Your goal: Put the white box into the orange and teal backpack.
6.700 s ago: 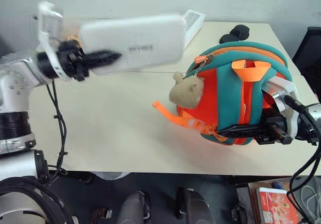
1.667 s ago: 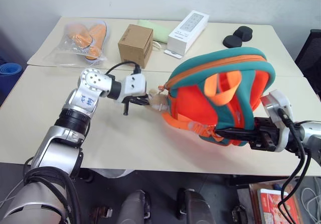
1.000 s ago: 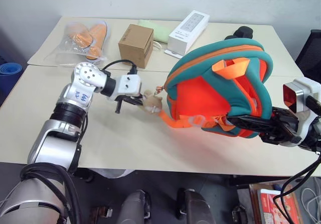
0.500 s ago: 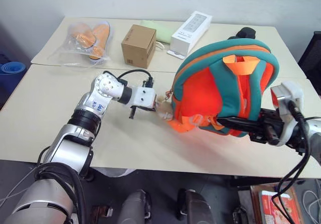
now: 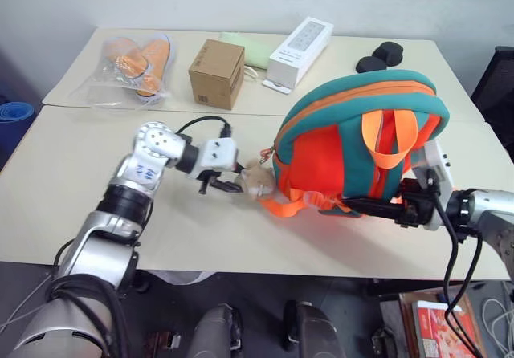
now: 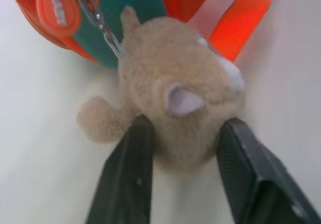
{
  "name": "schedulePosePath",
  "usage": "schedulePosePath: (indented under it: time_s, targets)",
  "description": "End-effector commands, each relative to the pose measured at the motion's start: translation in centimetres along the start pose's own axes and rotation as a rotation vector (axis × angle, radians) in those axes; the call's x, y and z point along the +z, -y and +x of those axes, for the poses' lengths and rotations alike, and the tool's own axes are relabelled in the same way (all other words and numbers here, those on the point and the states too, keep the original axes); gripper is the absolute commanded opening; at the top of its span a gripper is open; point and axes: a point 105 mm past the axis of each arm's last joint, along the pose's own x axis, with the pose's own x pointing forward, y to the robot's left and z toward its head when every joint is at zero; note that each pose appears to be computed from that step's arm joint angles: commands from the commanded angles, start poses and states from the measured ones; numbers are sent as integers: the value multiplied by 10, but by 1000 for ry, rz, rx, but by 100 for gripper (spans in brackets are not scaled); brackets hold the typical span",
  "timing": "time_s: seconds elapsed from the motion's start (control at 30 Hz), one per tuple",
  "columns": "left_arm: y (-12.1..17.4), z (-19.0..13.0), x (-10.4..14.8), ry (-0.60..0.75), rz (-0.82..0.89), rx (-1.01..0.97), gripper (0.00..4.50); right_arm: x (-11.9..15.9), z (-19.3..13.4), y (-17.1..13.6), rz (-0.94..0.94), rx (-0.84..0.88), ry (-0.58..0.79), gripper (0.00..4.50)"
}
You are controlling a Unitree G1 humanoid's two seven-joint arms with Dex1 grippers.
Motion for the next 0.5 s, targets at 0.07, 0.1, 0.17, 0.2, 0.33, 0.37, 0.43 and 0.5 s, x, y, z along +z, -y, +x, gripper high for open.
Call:
schedulePosePath:
  time_s: [0.07, 0.1, 0.17, 0.2, 0.33, 0.37, 0.43, 0.5]
  targets:
    - [14, -56, 14, 66, -106, 32, 321, 28, -48, 5, -52, 11, -36, 359]
    - [18, -68, 15, 70, -129, 43, 354, 34, -59, 6, -53, 10, -52, 395]
    - [24, -94, 21, 87, -178, 89, 416, 45, -84, 12, -48, -15, -83, 450]
    - [29, -107, 25, 94, -189, 114, 443, 50, -97, 16, -56, -43, -95, 450]
    - [42, -147, 34, 128, -240, 291, 447, 55, -138, 38, 5, -175, -42, 450]
    - [44, -150, 37, 136, -242, 320, 447, 54, -143, 40, 18, -185, -29, 450]
    - [49, -154, 36, 148, -245, 375, 447, 44, -147, 42, 34, -193, -35, 450]
    - [50, -154, 35, 139, -234, 426, 447, 41, -147, 42, 51, -195, -19, 450]
